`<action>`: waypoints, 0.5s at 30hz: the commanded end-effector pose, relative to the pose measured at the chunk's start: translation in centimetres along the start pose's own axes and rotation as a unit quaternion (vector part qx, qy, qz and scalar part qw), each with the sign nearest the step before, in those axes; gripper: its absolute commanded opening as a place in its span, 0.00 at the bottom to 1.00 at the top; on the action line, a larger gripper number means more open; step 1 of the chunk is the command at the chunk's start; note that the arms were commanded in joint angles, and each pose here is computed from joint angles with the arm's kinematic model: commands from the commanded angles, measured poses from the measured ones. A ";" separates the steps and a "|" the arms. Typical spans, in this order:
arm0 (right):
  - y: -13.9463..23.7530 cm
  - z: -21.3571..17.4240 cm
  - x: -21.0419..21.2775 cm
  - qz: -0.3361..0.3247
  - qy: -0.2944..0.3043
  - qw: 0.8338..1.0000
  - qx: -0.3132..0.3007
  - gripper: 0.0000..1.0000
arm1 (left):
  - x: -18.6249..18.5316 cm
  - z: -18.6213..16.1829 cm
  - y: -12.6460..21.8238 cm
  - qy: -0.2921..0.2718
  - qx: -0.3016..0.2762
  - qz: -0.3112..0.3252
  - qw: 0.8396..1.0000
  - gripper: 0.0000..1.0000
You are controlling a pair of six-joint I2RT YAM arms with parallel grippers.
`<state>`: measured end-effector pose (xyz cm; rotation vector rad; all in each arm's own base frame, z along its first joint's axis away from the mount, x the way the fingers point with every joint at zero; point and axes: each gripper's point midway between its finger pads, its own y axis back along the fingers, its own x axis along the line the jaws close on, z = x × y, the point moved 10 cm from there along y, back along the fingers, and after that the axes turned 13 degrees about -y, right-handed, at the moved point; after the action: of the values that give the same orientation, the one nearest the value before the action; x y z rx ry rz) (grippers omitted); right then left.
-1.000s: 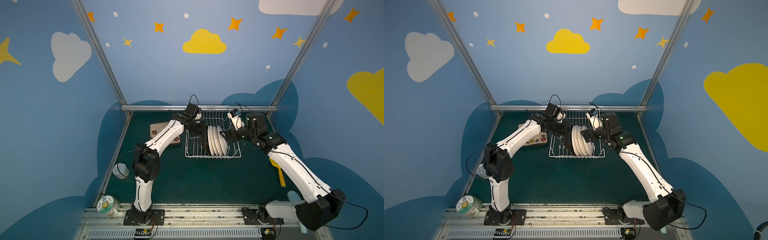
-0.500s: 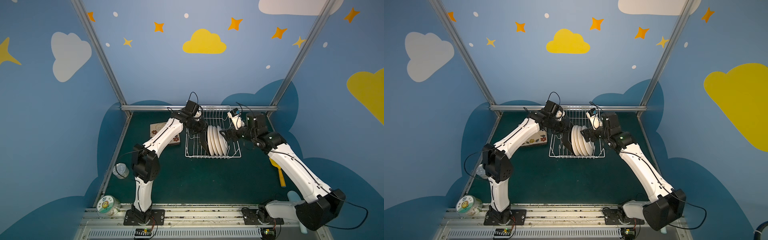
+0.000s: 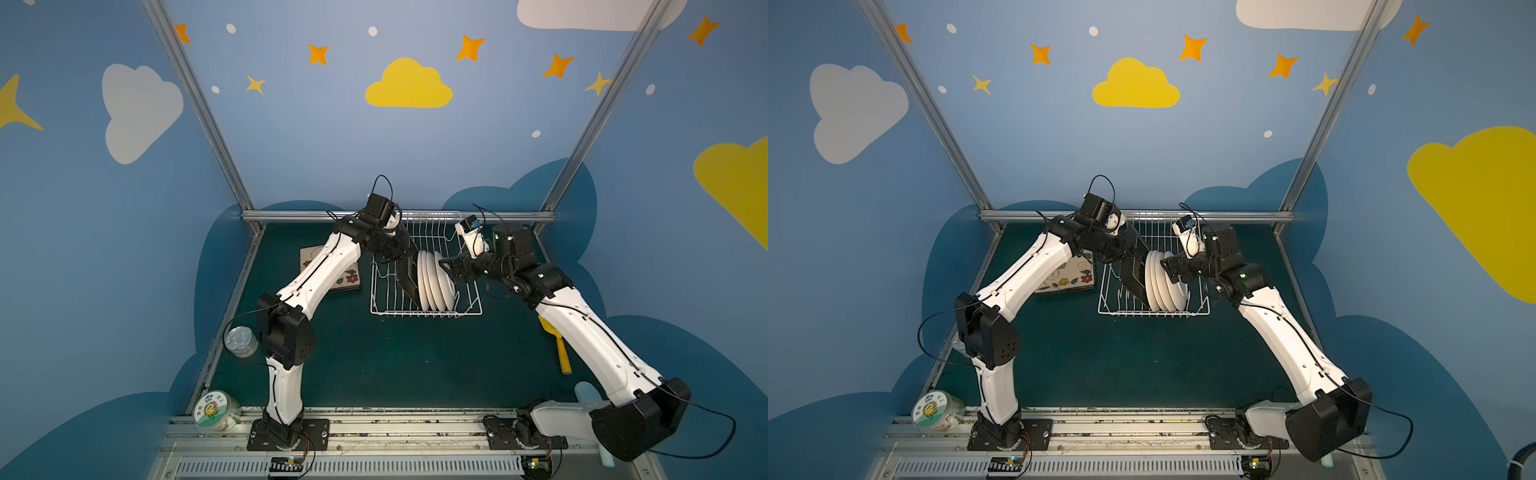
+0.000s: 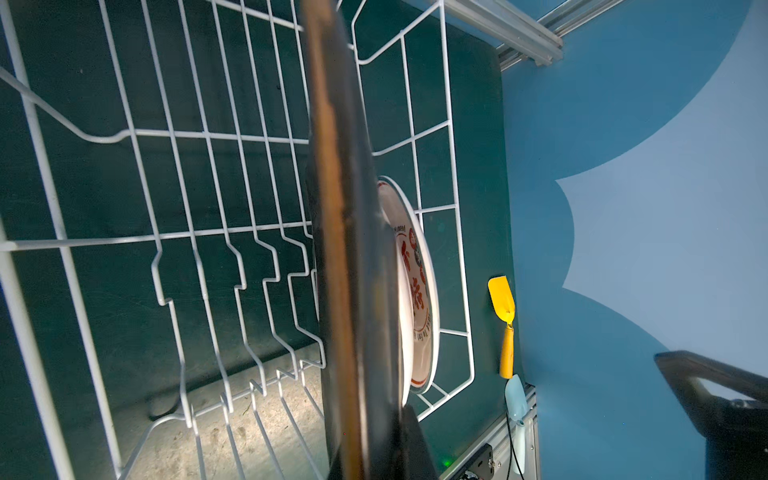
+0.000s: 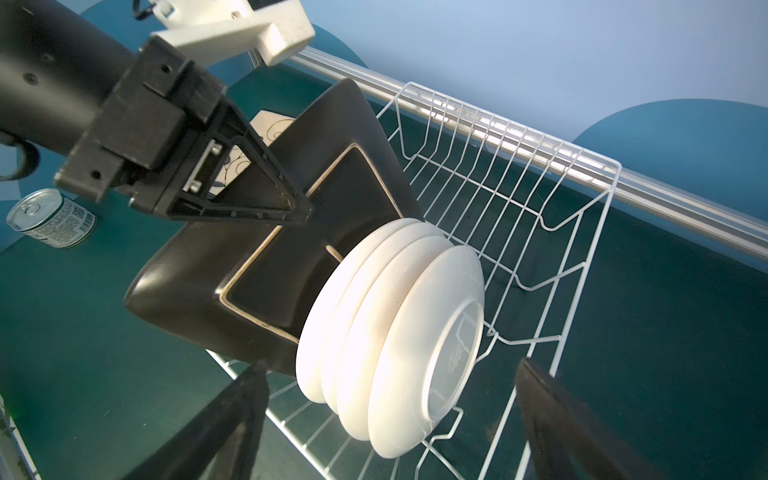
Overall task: Unload the plates from the dish rack
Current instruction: 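Close the left gripper on the dark square plate's top edge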
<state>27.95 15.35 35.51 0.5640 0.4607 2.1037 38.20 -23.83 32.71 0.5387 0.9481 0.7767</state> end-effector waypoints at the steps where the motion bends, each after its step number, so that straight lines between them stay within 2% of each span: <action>1: 0.6 0.6 0.2 0.007 -0.004 1.000 -0.020 0.92 | -2.1 2.2 5.5 -0.055 -0.089 -0.017 0.994 0.03; 15: 0.3 0.8 0.4 0.022 -0.014 0.999 -0.027 0.92 | -1.9 2.6 7.2 -0.072 -0.102 0.003 0.992 0.03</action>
<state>28.06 15.55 35.85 0.5770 0.4202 2.1210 38.60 -21.80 34.53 0.5538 0.8702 0.8411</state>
